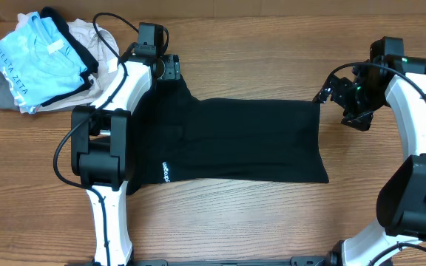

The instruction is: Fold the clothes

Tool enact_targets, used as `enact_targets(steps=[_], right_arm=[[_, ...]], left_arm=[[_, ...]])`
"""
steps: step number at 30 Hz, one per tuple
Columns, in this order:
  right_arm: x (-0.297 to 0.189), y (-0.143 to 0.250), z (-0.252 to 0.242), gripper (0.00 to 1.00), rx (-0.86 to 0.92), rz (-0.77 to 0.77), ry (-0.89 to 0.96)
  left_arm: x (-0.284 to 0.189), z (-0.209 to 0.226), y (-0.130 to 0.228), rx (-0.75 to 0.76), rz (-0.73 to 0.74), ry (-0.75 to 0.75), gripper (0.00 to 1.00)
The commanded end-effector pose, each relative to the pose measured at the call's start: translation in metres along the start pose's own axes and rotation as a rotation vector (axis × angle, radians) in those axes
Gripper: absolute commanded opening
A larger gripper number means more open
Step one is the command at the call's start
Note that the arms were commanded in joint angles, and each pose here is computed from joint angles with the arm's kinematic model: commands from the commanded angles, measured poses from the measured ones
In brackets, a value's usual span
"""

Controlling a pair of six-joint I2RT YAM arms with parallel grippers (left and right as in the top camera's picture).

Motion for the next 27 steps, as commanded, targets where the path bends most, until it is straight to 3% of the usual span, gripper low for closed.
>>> enact_targets(steps=[1,27], right_arm=[[-0.007,-0.002,0.004,1.00,-0.018,-0.025,-0.006],[-0.002,-0.006,0.004,1.00,-0.018,-0.034,-0.011]], left_arm=[[0.008,0.004,0.001,0.022,0.002,-0.024,0.80],[0.023,0.004,0.008,0.051,0.014,-0.024,0.80]])
Point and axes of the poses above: each gripper's point midway between its finger pads, its own x axis out along the fingers, its own z axis along the line the jaws close on, y = z × x, the point moved 5 cm from there along -x, back along the fingers, and after that the axes turned 7 degrees about x, right-handed, at the moved point
